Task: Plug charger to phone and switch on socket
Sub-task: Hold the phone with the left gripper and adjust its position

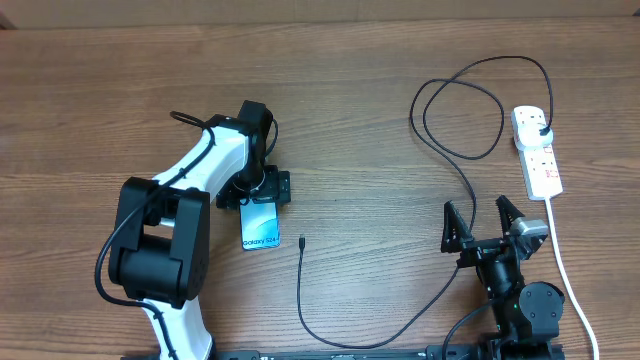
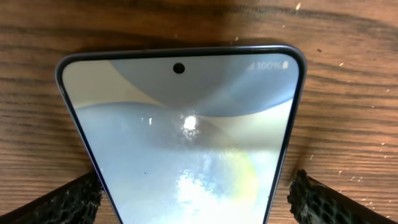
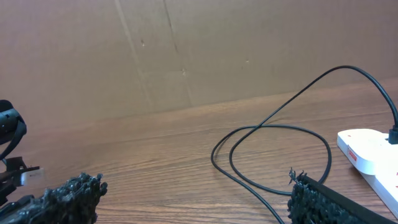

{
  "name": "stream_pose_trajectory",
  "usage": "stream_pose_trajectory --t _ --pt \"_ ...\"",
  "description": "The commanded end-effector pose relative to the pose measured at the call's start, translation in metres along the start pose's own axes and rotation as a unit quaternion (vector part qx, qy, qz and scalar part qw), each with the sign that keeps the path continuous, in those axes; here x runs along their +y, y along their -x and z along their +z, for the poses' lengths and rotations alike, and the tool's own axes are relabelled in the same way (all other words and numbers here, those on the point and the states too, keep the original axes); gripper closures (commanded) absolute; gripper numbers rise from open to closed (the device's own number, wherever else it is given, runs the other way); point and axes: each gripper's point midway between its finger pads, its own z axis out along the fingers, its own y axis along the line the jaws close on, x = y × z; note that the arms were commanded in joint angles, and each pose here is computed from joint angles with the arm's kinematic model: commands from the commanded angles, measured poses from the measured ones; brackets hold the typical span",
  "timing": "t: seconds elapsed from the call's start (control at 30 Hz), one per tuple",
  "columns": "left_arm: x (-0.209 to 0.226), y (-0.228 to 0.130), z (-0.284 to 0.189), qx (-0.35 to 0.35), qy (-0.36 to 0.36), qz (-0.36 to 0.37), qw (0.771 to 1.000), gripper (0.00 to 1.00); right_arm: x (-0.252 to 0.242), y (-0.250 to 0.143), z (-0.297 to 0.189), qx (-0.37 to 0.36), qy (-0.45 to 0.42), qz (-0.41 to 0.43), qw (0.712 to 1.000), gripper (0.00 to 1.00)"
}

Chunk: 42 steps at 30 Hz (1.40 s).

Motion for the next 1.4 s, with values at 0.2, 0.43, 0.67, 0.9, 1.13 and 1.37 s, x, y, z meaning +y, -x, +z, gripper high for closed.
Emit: stream_pose_trajectory --t 0.2,0.43,0.67,0.9,1.13,1.37 --pt "0.002 -0.017 0.013 0.01 -0.01 -0.007 1.0 0.0 0.001 -0.002 0.0 -0.001 0.004 -0.002 1.0 0.0" --pt "0.006 -0.029 0.03 0.017 -0.007 -0.008 1.0 0.0 0.001 -0.002 0.0 -0.001 0.004 -0.002 1.0 0.0" --pt "0.007 -0.03 0.031 0.018 -0.007 -0.008 1.0 0.0 0.001 -0.002 0.0 -0.001 0.004 -0.002 1.0 0.0" --pt "0.013 -0.03 0.031 0.017 0.011 -0.024 1.0 0.0 0.001 -0.002 0.0 -0.001 0.004 -0.002 1.0 0.0" --pt "0.013 -0.03 0.03 0.018 0.012 -0.038 0.999 0.0 0.001 -0.002 0.0 -0.001 0.004 -0.002 1.0 0.0" --pt "0.013 -0.035 0.03 0.028 0.011 -0.038 0.999 0.0 0.001 -0.002 0.0 -0.001 0.004 -0.002 1.0 0.0"
